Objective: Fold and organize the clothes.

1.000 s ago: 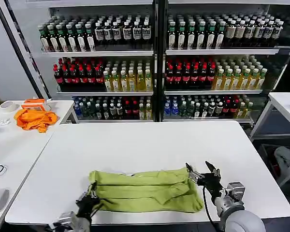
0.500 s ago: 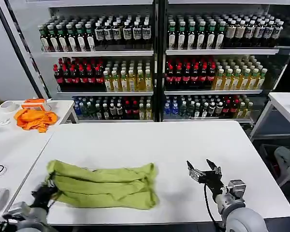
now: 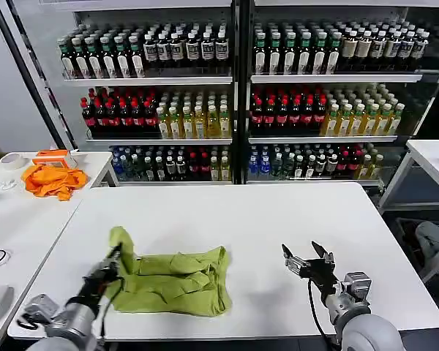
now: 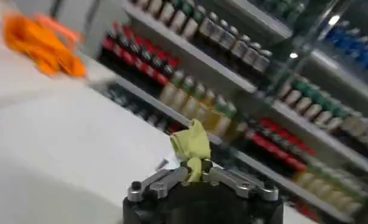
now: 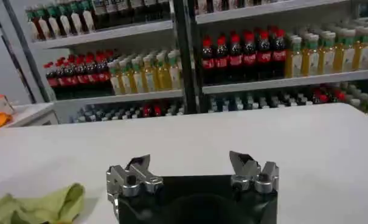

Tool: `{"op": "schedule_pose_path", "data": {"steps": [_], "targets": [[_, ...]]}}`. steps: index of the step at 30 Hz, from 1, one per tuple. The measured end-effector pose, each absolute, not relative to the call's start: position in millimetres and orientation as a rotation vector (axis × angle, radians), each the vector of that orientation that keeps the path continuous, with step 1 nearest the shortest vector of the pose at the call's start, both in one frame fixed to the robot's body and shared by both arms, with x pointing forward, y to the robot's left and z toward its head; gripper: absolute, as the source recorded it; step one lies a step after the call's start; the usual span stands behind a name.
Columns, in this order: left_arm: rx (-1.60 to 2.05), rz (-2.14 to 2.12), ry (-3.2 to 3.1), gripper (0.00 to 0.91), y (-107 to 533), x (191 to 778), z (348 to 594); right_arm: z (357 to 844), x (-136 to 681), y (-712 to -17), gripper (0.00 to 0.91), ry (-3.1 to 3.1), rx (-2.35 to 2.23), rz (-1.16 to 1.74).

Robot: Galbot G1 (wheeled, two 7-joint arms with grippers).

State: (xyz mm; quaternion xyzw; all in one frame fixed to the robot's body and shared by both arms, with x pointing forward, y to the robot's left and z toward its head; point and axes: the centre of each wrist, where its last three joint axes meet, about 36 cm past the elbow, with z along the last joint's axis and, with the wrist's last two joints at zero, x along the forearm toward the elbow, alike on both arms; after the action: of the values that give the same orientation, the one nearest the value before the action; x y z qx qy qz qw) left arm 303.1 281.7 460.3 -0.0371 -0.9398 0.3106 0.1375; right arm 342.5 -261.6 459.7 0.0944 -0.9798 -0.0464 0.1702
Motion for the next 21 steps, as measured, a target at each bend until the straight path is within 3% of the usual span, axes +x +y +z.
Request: {"op": "schedule_pose_path", "data": {"steps": [9, 10, 11, 21], "targets": [[-0.294, 1.098, -2.558, 0.05, 229, 306, 448, 457, 345, -262, 0.907, -2.782, 0.261, -0.136], [-0.305, 1.108, -2.543, 0.615, 224, 307, 446, 457, 345, -262, 0.907, -2.782, 0.261, -0.136], [-0.314, 1.115, -2.529, 0.907, 220, 309, 443, 457, 345, -263, 0.907, -2.782, 0.261, -0.136], [-0.388, 1.127, -2.443, 0.907, 181, 316, 423, 460, 350, -266, 0.907, -2.794, 0.251, -0.135]]}}
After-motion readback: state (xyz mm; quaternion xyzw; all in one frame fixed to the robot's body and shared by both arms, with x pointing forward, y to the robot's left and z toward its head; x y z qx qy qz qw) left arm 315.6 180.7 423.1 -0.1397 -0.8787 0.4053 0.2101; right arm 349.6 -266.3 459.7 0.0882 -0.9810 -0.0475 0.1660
